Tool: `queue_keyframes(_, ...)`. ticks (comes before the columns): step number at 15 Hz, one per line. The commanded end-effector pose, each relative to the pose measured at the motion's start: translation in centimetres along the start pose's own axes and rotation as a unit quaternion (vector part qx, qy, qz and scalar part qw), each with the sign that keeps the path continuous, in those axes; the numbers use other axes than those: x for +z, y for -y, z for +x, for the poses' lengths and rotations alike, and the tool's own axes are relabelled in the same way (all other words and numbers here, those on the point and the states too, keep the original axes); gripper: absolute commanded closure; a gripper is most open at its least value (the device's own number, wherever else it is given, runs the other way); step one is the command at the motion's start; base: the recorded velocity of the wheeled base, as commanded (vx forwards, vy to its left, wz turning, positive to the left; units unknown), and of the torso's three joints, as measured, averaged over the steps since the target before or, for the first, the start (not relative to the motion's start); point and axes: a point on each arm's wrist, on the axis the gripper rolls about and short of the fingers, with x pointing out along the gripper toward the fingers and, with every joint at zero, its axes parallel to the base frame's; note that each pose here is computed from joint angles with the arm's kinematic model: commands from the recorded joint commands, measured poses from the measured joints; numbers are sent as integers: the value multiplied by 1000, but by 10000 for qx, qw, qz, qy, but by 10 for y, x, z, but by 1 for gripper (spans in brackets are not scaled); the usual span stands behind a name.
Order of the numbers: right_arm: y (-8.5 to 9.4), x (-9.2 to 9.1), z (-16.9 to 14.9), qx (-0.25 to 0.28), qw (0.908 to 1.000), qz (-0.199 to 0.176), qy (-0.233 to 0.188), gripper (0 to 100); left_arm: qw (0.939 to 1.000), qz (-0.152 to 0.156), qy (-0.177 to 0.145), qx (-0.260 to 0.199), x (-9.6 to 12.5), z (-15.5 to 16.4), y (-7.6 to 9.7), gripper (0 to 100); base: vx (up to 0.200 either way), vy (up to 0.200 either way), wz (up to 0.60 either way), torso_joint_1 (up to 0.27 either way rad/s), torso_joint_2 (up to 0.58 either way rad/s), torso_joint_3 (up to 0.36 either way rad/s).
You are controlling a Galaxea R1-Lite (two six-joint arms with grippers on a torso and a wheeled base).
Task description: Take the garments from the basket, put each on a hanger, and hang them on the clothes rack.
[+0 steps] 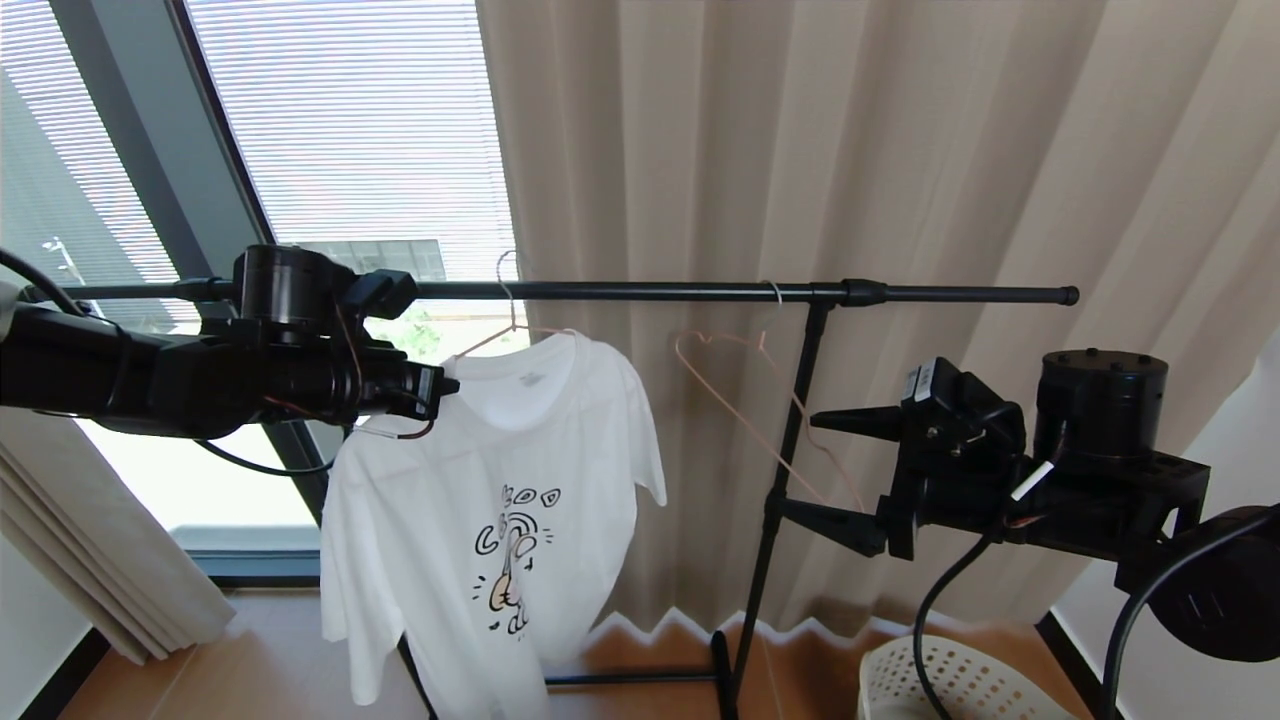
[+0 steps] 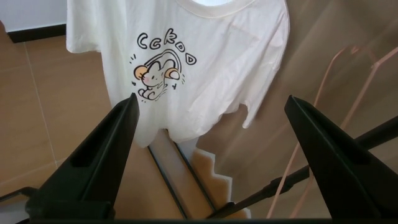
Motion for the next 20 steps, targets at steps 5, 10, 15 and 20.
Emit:
queue_keyframes(5, 0, 1, 0, 0, 10000, -12, 14, 0, 9999, 18, -75, -70, -4, 4, 5, 100, 0, 0, 0, 0, 0, 0)
queue_keyframes(10, -1, 1, -1, -5, 10000, -21, 26, 0, 9998, 12, -142, -99, -7, 6, 7, 100, 0, 0, 0, 0, 0, 0)
queue_keyframes(15, -1, 1, -1, -3, 10000, -78, 20, 0, 9998, 21, -179, -110, -10, 5, 8, 100, 0, 0, 0, 0, 0, 0)
queue_keyframes(20, -1, 2, -2, -5, 10000, -83, 26, 0, 9998, 27, -173, -108, -9, 4, 9, 100, 0, 0, 0, 0, 0, 0)
